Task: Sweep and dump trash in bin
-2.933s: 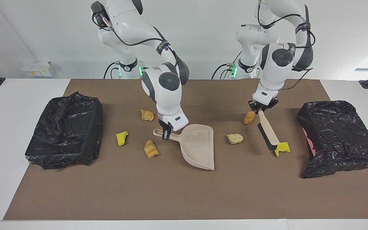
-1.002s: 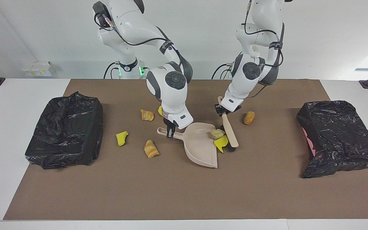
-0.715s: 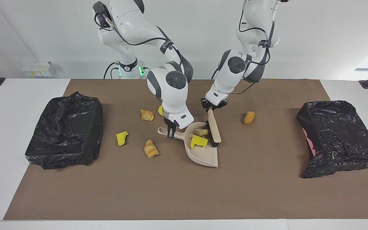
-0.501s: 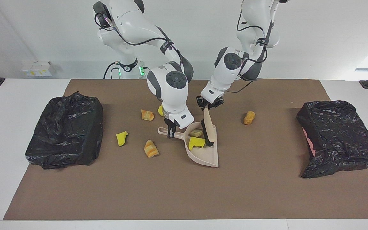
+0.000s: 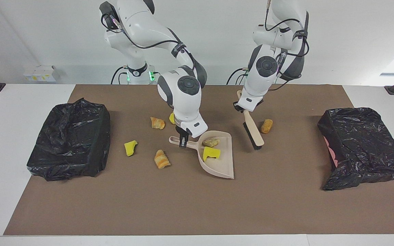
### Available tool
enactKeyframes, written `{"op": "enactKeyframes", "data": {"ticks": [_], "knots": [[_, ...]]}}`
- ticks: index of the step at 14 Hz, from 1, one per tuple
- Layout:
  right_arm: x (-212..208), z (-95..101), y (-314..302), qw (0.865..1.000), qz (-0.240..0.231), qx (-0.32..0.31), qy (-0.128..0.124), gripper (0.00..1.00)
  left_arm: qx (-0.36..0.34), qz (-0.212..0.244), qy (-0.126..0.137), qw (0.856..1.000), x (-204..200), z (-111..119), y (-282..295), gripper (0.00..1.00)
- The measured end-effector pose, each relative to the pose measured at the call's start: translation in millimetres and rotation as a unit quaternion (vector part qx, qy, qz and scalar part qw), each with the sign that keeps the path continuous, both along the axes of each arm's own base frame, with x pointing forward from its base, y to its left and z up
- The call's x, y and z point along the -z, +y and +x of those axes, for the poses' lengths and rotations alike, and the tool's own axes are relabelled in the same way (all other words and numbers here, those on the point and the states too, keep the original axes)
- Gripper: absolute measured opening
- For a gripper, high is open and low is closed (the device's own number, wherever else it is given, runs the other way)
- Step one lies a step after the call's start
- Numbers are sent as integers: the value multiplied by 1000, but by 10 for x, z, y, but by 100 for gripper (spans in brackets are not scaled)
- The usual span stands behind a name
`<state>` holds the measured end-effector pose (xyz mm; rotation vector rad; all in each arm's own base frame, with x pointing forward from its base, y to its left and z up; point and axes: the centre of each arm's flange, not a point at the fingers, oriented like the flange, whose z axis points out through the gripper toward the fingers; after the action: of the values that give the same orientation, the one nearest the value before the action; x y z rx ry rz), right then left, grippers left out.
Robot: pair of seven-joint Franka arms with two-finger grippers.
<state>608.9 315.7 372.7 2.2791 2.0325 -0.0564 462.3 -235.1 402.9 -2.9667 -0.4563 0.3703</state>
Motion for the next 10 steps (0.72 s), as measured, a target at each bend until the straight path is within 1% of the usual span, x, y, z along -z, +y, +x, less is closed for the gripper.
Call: {"op": "enactKeyframes", "data": {"ticks": [1, 4, 5, 7, 8, 9, 10], "knots": [[0, 0, 0, 1000, 0, 0, 0, 32, -31, 17, 7, 999, -8, -12, 74, 26], [0, -1, 2, 1000, 0, -17, 2, 32, -99, 62, 40, 992, 25, -127, 205, 26], [1, -2, 2, 1000, -1, -25, 3, 32, -112, 72, 46, 990, 54, -195, 229, 26], [3, -6, 5, 998, -2, -56, 6, 32, -120, 86, 56, 987, 160, -407, 286, 26], [6, -12, 7, 998, -3, -68, 9, 32, -120, 88, 57, 987, 209, -508, 318, 26], [13, -24, 8, 997, -5, -76, 14, 32, -121, 84, 49, 988, 253, -581, 349, 26], [15, -37, 22, 997, -6, -80, 16, 32, -123, 76, 35, 989, 298, -625, 373, 26]]}}
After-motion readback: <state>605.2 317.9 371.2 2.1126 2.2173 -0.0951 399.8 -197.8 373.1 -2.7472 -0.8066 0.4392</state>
